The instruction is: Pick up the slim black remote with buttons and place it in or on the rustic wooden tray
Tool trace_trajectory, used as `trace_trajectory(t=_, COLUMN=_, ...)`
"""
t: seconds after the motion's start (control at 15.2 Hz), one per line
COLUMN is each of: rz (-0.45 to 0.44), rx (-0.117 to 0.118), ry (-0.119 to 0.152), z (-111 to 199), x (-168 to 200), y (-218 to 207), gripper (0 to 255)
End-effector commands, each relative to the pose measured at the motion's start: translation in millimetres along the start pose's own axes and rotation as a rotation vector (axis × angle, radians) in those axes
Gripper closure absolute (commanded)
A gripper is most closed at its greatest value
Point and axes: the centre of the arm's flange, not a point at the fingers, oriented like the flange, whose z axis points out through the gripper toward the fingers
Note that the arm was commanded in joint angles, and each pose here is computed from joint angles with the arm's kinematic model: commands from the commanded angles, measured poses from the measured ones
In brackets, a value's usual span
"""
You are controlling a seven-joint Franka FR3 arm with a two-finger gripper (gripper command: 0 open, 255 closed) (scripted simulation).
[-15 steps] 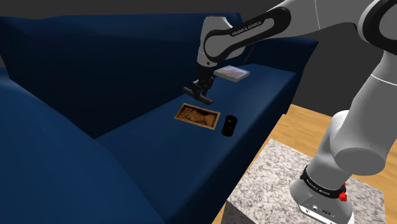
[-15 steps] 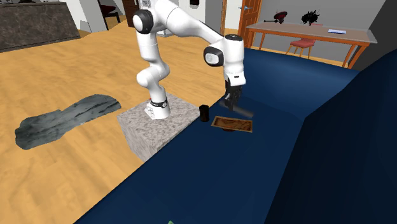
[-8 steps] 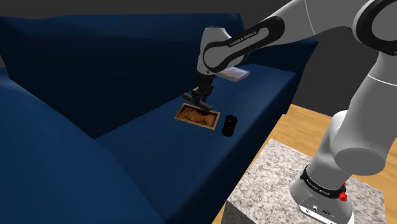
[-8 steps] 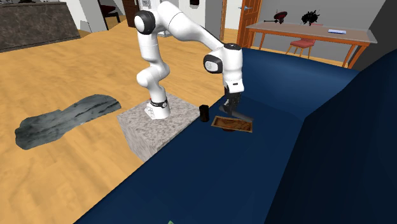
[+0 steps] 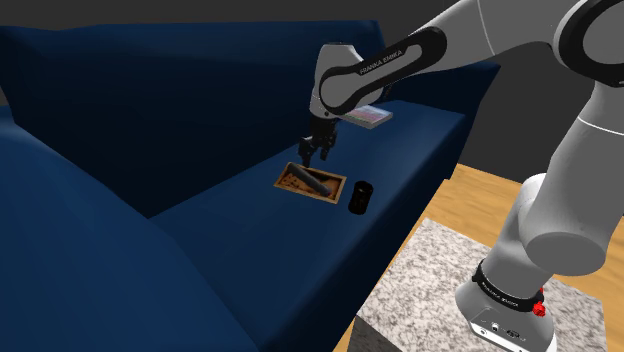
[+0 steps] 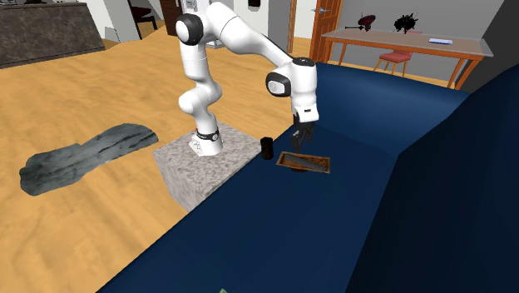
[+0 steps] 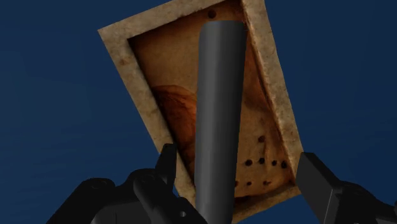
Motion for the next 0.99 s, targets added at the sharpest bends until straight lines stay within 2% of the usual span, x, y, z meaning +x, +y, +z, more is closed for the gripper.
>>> trace_trajectory(t=0.0, rz=0.000, rx=0.000, ry=0.000, z=0, x=0, y=0, gripper=0)
trace_trajectory(t=0.2, rz=0.000, rx=0.000, ry=0.000, z=0, x=0, y=0, gripper=0)
trace_trajectory(t=0.46, rz=0.000, rx=0.000, ry=0.000, z=-50, x=0, y=0, gripper=0)
trace_trajectory(t=0.92, rz=0.000, rx=0.000, ry=0.000, z=-50, x=0, y=0, gripper=0)
